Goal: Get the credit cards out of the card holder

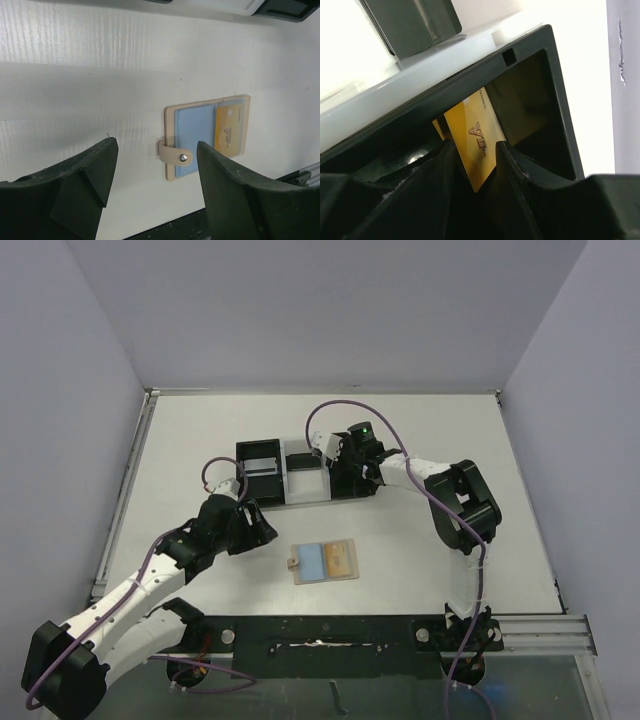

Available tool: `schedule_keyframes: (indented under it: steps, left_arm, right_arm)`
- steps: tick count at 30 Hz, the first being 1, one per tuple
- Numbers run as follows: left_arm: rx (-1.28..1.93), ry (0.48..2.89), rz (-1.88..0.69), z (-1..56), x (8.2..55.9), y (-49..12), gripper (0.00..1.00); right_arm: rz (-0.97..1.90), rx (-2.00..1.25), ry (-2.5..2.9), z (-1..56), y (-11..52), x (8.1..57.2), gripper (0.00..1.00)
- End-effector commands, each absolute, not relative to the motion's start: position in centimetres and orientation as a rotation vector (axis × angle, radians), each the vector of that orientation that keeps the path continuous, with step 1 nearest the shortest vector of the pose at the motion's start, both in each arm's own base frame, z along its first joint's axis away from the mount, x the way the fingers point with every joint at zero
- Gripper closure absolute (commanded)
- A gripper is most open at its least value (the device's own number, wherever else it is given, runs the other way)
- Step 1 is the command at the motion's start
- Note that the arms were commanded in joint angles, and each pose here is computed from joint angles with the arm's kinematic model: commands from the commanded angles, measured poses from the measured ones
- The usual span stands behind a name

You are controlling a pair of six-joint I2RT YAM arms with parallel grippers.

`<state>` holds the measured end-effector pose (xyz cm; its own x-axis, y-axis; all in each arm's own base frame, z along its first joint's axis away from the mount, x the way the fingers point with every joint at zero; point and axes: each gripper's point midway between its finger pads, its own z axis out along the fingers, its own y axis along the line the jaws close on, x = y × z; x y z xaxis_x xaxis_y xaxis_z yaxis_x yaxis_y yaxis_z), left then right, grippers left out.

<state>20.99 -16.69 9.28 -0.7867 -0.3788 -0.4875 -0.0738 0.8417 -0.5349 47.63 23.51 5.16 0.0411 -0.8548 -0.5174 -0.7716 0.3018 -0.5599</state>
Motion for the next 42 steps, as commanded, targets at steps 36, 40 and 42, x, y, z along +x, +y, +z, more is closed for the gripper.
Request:
schedule_keyframes:
  steps: [36,40,42]
  left_arm:
    - [-0.501,1.965,-0.683,18.6,24.3,-13.4,0.26]
    - [-0.338,1.905,-0.793,20.9,24.0,-15.2,0.26]
    - [-0.279,1.919,-0.852,21.3,23.8,-16.5,0.26]
  right_arm:
    - [0.142,-0.112,1.891,20.3,17.1,37.1,0.02]
    - [0.287,-0.096,2.039,16.3,18.1,34.0,0.03]
    - [0.388,-0.055,2.104,14.5,18.8,32.2,0.02]
